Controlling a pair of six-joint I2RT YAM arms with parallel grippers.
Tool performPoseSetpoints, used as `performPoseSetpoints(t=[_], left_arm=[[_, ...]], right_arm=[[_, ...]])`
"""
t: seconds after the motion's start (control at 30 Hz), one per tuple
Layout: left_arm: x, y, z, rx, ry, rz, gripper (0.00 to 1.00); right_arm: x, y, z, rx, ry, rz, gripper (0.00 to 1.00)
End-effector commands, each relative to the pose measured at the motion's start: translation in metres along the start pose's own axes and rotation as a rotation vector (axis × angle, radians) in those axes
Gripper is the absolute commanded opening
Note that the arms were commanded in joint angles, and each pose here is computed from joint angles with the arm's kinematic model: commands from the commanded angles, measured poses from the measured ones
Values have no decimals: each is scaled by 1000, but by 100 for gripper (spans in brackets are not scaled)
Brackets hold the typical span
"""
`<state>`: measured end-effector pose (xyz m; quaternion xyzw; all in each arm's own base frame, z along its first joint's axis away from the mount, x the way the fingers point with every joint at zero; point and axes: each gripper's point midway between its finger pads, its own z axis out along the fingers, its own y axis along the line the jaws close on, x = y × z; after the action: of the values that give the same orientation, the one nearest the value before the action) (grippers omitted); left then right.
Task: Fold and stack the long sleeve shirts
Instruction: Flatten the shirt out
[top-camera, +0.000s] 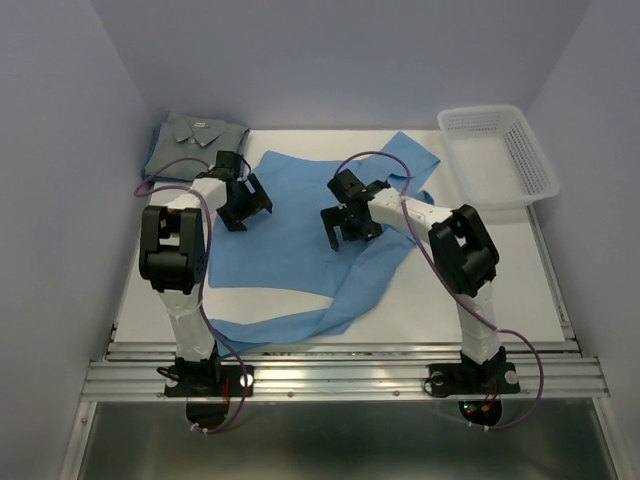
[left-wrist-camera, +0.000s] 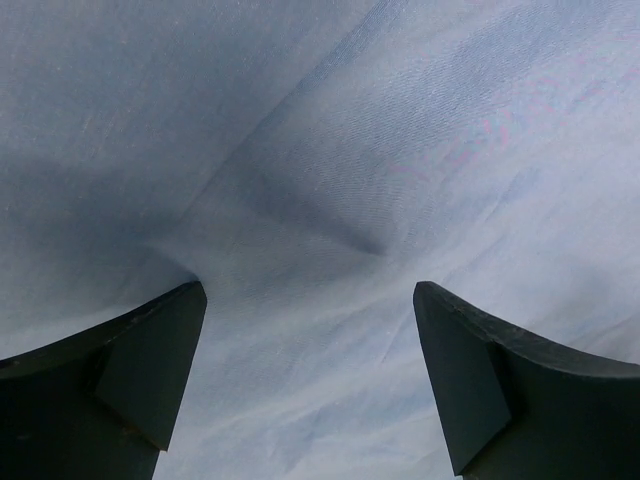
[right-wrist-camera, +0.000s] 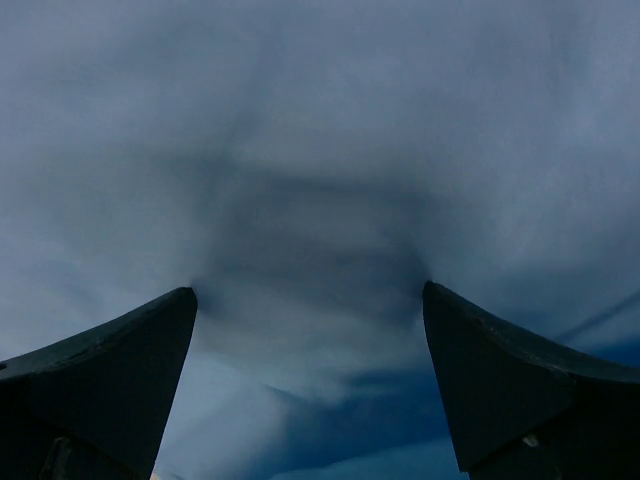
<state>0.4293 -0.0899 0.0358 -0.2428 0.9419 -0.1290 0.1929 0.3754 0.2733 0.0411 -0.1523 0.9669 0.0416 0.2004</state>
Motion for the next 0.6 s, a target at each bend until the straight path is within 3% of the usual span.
performPoseSetpoints(t=[0.0,0.03,0.17,0.33,0.37,0.57], left_arm=[[3,17,9,-36,16,-6,99],[1,18,9,-38,12,-13,99],[1,26,14,-61,21,-28,99],[5,33,19,-86,31,-35,99],[5,35,20,-97,36,-39,99],[3,43,17,-123,37,-57,99]], right_arm=[[46,-53,-30,146,93,127,100],[77,-74,-31,201,171,165,100],[122,-121,-69,330,238,270,100],[173,-154,-108,429,313,414,100],[194,-162,-113,448,378,457,100],[217,-178,-124,500,399,572,100]])
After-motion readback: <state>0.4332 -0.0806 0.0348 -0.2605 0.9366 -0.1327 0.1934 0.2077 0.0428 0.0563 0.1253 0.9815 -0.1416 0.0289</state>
